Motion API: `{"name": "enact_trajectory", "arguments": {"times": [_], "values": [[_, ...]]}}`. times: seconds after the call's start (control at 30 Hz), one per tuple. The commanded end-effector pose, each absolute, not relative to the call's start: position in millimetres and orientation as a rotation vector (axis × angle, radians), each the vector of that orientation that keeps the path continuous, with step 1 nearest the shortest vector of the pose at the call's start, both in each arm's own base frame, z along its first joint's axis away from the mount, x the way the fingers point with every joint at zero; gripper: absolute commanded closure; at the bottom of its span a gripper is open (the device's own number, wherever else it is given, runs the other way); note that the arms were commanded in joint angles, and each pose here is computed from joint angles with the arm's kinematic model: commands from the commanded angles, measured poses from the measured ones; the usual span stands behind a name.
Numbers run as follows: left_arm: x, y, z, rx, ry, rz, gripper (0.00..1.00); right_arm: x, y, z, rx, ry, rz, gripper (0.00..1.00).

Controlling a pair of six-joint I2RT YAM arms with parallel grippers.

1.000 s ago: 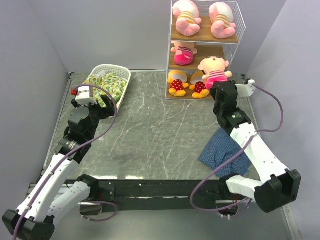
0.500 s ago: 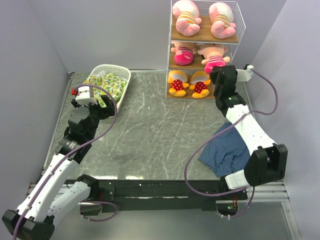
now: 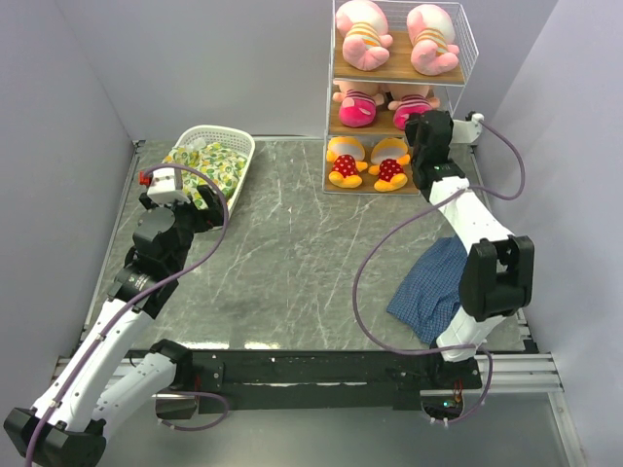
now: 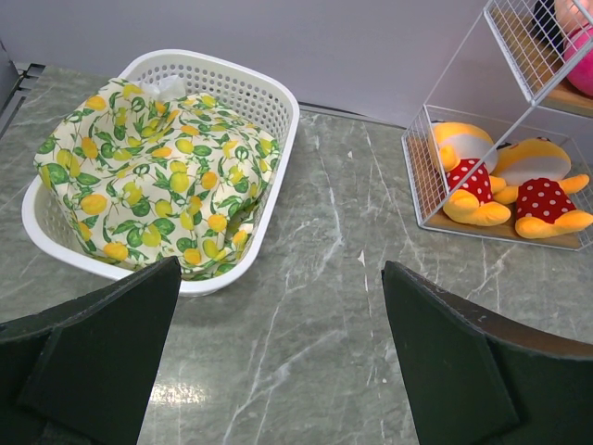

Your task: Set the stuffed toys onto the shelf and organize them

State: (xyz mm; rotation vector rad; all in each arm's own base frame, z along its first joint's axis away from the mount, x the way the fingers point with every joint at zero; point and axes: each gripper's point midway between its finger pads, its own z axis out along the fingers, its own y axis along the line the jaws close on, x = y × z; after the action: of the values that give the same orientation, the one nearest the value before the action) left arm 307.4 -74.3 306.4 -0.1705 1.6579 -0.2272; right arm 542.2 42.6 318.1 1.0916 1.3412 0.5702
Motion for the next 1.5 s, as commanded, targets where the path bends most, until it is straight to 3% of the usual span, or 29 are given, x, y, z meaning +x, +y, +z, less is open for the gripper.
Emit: {"name": "enact_trajectory", "arguments": {"times": [0.0, 0.2, 0.33, 0.57, 0.67, 0.97, 1.17, 1.47], "values": [[307, -76, 317, -0.160, 1.626, -0.237, 0.04, 551, 34, 360, 1.084, 1.221, 0.642, 0.76], [308, -76, 317, -0.157, 1.626, -0.237, 0.04, 550, 37, 359, 1.056, 1.244, 0.648, 0.55], [308, -76, 315, -0.159, 1.630, -0.233, 0.04, 539, 41, 361, 1.022, 1.273, 0.658, 0.46], [308, -77, 316, -0.149, 1.627, -0.238, 0.04, 490, 49, 367, 0.937, 1.369, 0.673, 0.27], [305, -84, 319, -0.111, 1.618, -0.273, 0.04, 457, 60, 359, 0.845, 1.451, 0.695, 0.00], [285, -150, 333, 0.197, 1.575, -0.575, 0.04, 334, 115, 317, 0.291, 1.821, 0.788, 0.00], [262, -188, 335, 0.351, 1.560, -0.781, 0.04, 271, 131, 308, 0.164, 1.797, 0.907, 0.00], [233, -216, 336, 0.521, 1.530, -0.958, 0.04, 240, 131, 300, 0.081, 1.785, 0.894, 0.00]]}}
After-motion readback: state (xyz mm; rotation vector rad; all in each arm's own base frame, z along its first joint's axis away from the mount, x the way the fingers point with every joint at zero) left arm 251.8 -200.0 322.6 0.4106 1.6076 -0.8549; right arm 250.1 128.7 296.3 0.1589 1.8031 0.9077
